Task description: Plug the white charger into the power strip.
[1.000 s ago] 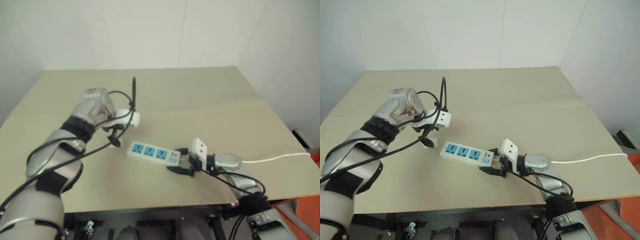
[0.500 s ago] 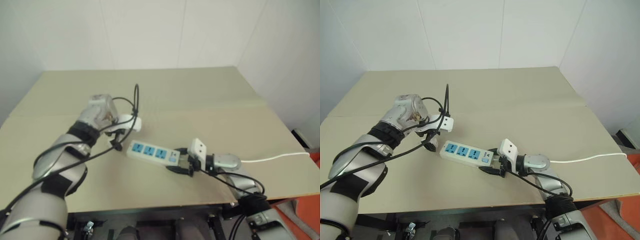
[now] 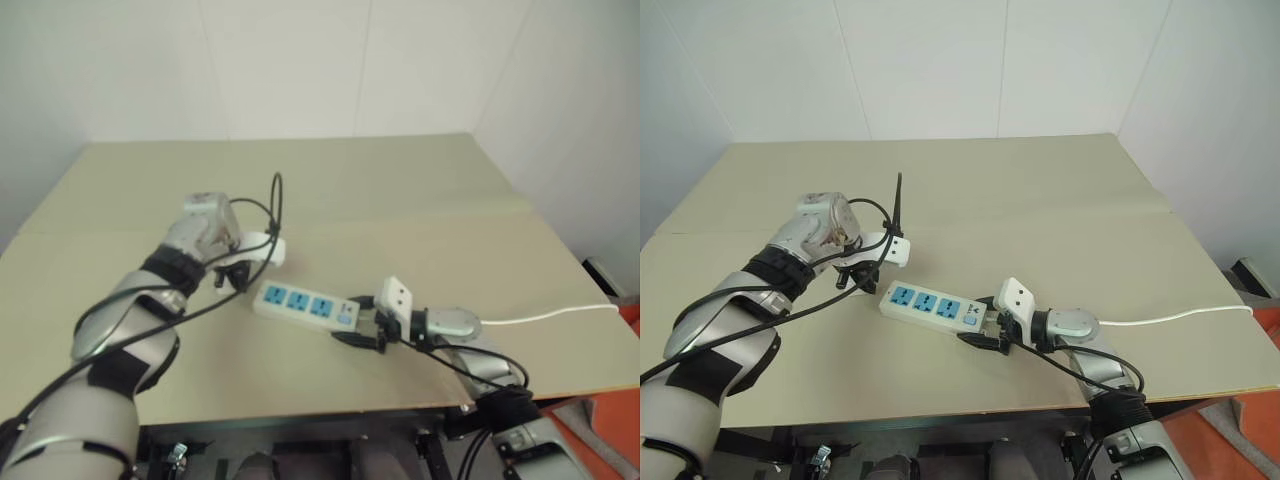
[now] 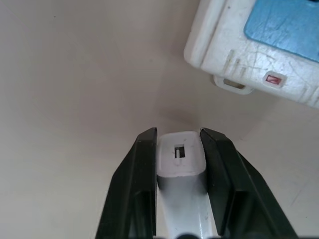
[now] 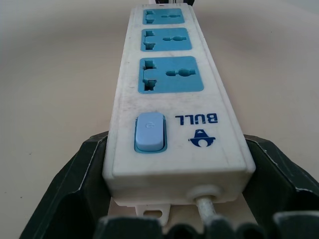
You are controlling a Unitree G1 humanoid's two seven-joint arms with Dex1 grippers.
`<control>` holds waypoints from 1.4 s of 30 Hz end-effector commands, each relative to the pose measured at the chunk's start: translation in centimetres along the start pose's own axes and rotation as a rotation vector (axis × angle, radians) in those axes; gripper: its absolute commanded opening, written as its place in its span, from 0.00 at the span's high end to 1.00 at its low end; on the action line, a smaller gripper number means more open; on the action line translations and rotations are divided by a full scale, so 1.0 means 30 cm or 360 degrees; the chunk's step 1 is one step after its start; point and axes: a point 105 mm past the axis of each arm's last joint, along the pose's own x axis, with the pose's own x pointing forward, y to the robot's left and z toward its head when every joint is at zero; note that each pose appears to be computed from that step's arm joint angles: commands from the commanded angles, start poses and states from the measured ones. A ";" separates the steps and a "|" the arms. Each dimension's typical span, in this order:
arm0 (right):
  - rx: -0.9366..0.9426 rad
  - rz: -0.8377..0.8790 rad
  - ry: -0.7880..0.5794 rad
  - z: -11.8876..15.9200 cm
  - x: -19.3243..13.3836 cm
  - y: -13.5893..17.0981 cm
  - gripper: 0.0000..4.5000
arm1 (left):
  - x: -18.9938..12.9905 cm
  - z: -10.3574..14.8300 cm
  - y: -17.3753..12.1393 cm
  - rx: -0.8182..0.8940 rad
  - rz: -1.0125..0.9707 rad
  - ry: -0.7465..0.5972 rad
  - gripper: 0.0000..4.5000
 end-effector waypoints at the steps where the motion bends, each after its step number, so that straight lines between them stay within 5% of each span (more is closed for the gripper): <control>1: 0.0044 -0.0012 0.0131 -0.061 0.000 0.011 0.24 | -0.024 0.010 0.011 -0.0008 0.0043 -0.0045 0.78; 4: 0.0046 -0.0008 0.0131 -0.061 0.000 0.014 0.24 | -0.060 0.058 0.027 -0.0039 0.0091 -0.0240 0.78; 7: 0.0042 0.0000 0.0132 -0.062 -0.004 0.017 0.24 | -0.155 0.140 0.053 -0.0100 0.0169 -0.0655 0.78; 14: -0.0007 0.0084 0.0111 -0.047 -0.017 0.028 0.24 | -0.474 0.228 0.063 -0.0212 0.0378 -0.2131 0.78; 21: -0.0040 0.0202 0.0106 -0.031 -0.021 0.009 0.24 | -0.414 0.221 -0.066 -0.0309 0.0185 -0.2683 0.78; 26: -0.0047 0.0263 0.0103 -0.032 -0.011 0.011 0.24 | -0.355 0.230 -0.148 -0.0262 0.0001 -0.2786 0.78; 34: -0.0043 0.0281 0.0098 -0.042 0.011 0.018 0.24 | -0.190 0.254 -0.247 -0.0104 -0.0052 -0.2601 0.78; 42: -0.0036 0.0323 0.0095 -0.050 0.012 0.038 0.24 | -0.170 0.255 -0.265 0.0047 -0.0053 -0.2626 0.78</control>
